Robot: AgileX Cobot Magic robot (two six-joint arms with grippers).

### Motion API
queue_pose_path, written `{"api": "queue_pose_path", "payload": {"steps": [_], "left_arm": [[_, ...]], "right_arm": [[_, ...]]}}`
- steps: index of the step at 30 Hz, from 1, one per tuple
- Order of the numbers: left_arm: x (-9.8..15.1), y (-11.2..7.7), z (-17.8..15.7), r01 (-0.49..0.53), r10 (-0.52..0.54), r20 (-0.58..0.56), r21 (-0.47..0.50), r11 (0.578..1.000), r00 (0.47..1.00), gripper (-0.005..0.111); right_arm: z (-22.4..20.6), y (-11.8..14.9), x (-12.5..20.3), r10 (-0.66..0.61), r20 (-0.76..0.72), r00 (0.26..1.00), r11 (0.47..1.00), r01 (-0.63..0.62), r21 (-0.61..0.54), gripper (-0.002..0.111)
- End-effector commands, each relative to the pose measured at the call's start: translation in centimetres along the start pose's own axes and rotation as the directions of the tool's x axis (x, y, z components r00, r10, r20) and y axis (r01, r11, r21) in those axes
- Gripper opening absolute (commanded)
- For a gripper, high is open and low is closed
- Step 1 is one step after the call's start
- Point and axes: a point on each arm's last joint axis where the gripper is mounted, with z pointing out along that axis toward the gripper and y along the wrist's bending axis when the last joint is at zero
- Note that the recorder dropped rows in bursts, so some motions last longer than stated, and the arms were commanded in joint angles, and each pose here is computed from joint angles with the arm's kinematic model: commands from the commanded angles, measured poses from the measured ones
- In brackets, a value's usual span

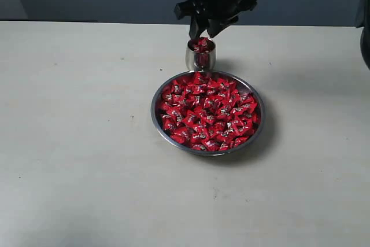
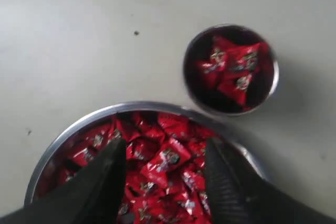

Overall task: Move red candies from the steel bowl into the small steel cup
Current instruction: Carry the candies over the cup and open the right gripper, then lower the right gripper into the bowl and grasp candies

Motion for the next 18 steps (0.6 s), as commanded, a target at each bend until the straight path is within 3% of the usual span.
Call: {"api": "queue_pose_path", "payload": {"steps": [1, 7, 18], "left_arm": [[-0.1, 0.0, 0.0, -0.001, 0.001, 0.014, 0.001, 1.000, 1.000, 0.000], [-0.1, 0.0, 0.0, -0.001, 0.001, 0.014, 0.001, 1.000, 1.000, 0.000], [-0.1, 0.0, 0.0, -0.001, 0.001, 0.014, 0.001, 1.000, 1.000, 0.000]], "right_arm": [[1.1, 2.3, 1.4, -0.076, -0.093, 0.993, 0.997, 0.074, -0.021, 0.045], [3.7, 3.0, 4.3, -0.080, -0.225, 0.971, 0.997, 0.073, -0.037, 0.045], [5.4, 1.8, 7.4, -0.084, -0.243, 0.966, 0.994, 0.097, 0.041, 0.045]]}}
